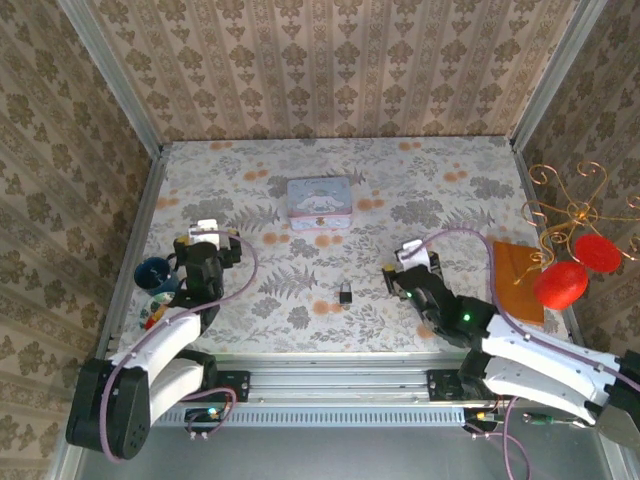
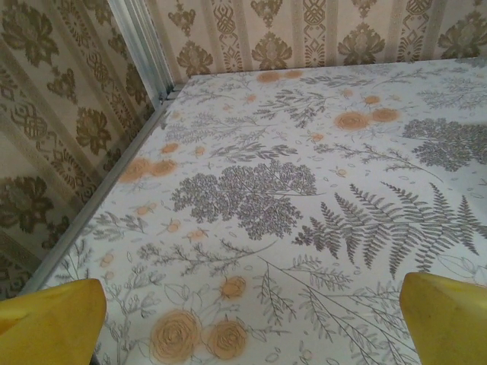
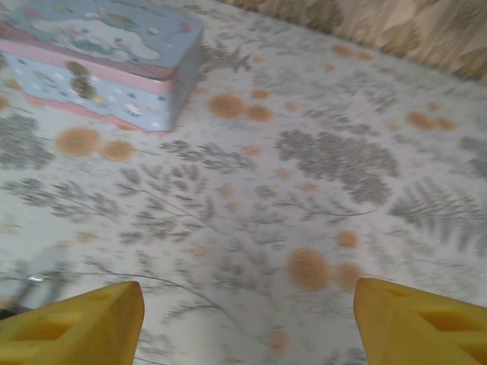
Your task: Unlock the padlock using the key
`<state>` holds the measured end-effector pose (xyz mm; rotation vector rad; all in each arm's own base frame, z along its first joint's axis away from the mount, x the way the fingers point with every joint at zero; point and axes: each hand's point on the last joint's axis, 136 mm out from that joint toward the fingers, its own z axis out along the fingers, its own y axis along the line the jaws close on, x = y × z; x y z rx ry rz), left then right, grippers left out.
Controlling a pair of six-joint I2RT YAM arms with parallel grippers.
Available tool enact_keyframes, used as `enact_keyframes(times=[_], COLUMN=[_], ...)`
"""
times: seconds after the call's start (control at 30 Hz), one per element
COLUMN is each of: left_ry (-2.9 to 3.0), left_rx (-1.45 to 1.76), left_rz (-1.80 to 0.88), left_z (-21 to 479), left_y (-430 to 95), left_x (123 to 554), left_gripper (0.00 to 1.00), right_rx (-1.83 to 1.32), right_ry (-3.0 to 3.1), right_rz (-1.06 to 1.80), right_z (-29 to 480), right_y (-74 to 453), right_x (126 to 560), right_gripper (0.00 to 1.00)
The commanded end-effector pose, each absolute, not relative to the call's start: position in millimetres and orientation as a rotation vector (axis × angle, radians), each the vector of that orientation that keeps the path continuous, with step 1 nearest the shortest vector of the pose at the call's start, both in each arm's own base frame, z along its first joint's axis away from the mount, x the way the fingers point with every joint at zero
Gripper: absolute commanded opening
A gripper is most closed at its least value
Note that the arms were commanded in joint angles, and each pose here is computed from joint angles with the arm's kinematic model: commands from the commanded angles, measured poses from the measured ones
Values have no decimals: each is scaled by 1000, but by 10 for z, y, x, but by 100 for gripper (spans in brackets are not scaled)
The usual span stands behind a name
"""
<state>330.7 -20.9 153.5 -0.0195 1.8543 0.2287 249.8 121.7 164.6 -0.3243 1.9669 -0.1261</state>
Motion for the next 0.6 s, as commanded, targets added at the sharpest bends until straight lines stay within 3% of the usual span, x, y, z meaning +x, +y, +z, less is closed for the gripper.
enact_keyframes(times=[0.0,0.03,0.1,0.57], left_ry=[1796,1808,1834,1778], left_rx=[40,50,63,117], left_rz=[269,267,279,174], left_z=[1648,1604,1504,1293], left_y=[-202,-199,-170,-137], left_x=[3402,3419,3445,3685], left_gripper=[100,100,100,100], right_rx=[-384,-391,-414,-226], right_ry=[1795,1763,1716,1759], right_rz=[-363,-373,-368,-146], right_z=[1775,1775,1705,1412], right_y=[913,879,829,465], right_x=[2511,2499,2476,2931], right_gripper=[80,83,100,100])
